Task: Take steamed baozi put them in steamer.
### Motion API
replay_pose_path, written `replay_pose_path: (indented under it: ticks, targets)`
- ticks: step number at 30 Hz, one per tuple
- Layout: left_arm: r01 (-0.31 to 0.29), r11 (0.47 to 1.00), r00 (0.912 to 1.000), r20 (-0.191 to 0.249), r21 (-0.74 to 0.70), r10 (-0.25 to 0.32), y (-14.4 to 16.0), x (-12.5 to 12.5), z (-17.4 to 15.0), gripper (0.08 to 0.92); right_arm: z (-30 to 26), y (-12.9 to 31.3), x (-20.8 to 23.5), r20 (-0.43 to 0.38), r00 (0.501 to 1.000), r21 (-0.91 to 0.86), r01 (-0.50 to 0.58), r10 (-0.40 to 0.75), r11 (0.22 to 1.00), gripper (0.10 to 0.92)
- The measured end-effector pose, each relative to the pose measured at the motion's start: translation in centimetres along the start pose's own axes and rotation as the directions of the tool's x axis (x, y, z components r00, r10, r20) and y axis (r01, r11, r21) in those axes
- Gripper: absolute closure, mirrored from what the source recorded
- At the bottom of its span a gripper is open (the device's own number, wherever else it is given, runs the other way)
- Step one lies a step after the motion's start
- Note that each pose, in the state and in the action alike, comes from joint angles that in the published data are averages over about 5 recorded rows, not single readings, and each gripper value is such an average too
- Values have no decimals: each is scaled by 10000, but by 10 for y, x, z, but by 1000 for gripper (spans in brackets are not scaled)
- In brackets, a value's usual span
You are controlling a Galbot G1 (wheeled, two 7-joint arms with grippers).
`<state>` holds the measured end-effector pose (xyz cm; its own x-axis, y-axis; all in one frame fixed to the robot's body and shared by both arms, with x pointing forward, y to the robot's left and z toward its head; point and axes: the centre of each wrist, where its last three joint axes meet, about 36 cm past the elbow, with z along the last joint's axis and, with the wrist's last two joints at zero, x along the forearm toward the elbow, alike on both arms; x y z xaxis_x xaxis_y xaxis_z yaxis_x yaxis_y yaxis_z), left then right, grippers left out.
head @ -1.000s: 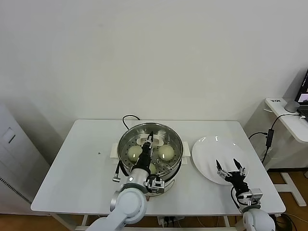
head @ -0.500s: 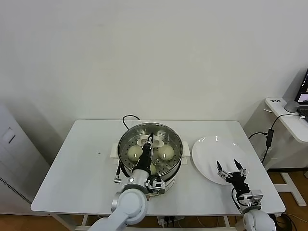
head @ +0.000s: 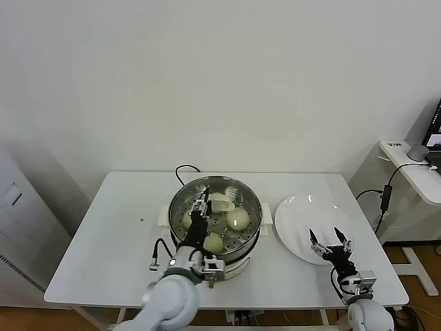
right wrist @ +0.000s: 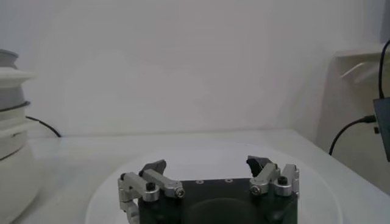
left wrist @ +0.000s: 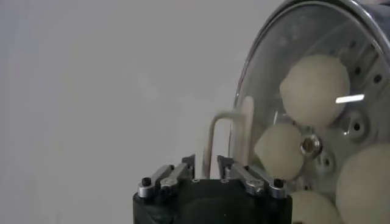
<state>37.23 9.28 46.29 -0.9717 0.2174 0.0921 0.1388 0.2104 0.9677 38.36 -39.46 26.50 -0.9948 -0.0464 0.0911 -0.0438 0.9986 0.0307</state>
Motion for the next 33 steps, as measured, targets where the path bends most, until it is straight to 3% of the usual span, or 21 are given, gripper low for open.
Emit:
replay_pose_path:
  ticks: [3, 7, 10, 12, 18, 23, 28, 33]
  targets:
    - [-550, 9938, 9968, 628, 963, 490, 20, 7, 11, 427, -2, 2, -2, 55, 9999, -75, 84, -84, 9999, 200]
    - [-1229, 9573, 9834, 1620, 2616, 819, 48, 13, 28, 314, -4, 5, -2, 64, 9999, -255, 82, -81, 9996, 200]
    - [-1397, 9013, 9762, 2093, 4101, 560, 69, 16, 42, 232, -7, 5, -1, 122, 9999, -386, -8, 13, 9993, 200]
    - [-1289, 8480, 9765, 2147, 5141, 182, 83, 17, 54, 195, -10, 5, 0, 183, 9998, -424, -82, 90, 9991, 200]
    - [-657, 6245, 9850, 1507, 7783, -841, 108, 21, 101, 177, -27, 1, -1, 362, 9989, -287, -288, 298, 9992, 200]
    - [23, 4651, 9934, 512, 8853, -1023, 104, 23, 144, 177, -38, -3, 3, 326, 9989, -107, -337, 340, 9994, 200]
    - [763, 3803, 9955, -488, 9217, -815, 85, 24, 182, 177, -49, -5, 9, 184, 9991, 100, -382, 380, 9992, 200]
    - [1330, 3459, 9911, -1238, 9288, -486, 63, 25, 212, 177, -57, -6, 14, 7, 9989, 237, -477, 477, 9986, 200]
